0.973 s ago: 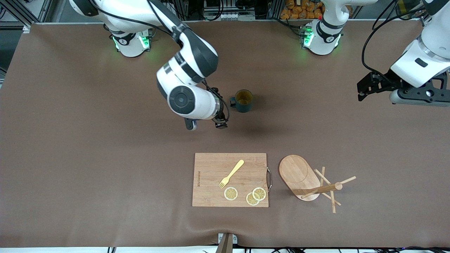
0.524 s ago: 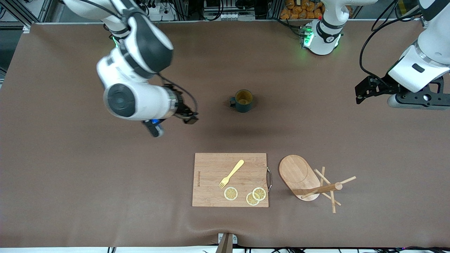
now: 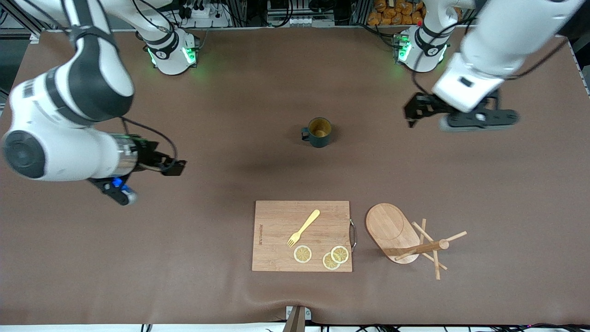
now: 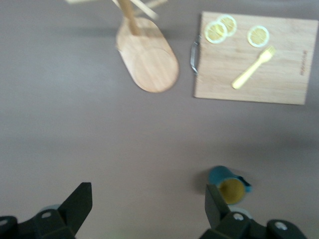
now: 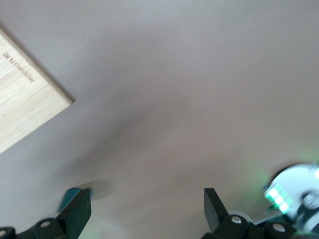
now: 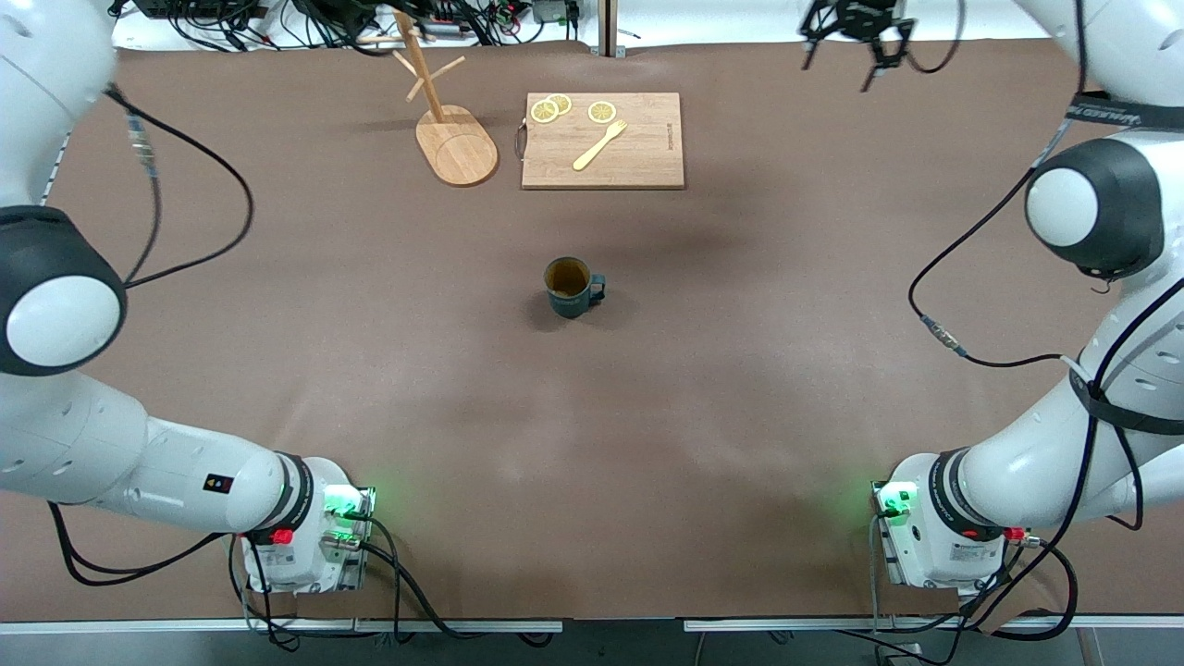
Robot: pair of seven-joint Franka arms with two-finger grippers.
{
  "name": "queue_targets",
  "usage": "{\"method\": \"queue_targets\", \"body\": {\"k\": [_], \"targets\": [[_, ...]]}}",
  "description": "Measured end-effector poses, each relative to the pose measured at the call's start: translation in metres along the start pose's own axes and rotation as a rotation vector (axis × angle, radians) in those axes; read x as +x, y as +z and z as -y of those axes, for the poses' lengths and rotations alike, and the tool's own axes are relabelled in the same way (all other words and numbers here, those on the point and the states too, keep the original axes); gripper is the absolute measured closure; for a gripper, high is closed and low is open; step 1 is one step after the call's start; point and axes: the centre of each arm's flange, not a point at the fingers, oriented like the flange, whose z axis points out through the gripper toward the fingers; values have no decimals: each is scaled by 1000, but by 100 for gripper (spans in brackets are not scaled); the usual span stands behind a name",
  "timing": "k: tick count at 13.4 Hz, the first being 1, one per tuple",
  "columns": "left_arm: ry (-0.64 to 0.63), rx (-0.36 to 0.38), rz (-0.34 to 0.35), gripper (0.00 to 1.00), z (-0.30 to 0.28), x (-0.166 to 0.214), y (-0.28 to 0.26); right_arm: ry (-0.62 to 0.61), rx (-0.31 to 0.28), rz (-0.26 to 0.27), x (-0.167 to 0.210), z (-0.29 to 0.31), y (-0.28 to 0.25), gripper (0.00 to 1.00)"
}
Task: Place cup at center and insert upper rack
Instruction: 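Open the right gripper and withdraw while the left gripper reaches toward the mug, then lower the left gripper and grasp the teal mug by its handle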
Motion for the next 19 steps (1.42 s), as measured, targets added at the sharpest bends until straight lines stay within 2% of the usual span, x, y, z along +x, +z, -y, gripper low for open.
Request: {"method": "queue_targets", "body": {"k": [2, 4, 8, 10, 13, 15, 17, 19], "targets": [[-20, -7, 14, 0, -60, -22, 19, -127, -25, -25, 32, -40, -6, 0], [-59, -10, 10, 0, -121, -43, 46, -250, -24, -44, 58, -77, -14, 0], [-63, 66, -42, 0, -224, -111, 105, -475, -16, -131, 87, -141, -39, 0], [-59, 101, -62, 0, -258, -142, 137, -496, -9, -181, 80, -163, -44, 0], [-48, 182, -104, 0, -297, -186, 192, -500, -6, -253, 42, -180, -27, 0], [-52, 234, -175, 0, -321, -223, 226, -495, -8, -262, 22, -191, -17, 0], [-77, 271, -266, 0, -338, -256, 256, -492, -8, -263, 15, -195, -16, 0], [-104, 299, -330, 0, -348, -280, 286, -503, -10, -268, 10, -192, -25, 0]]}}
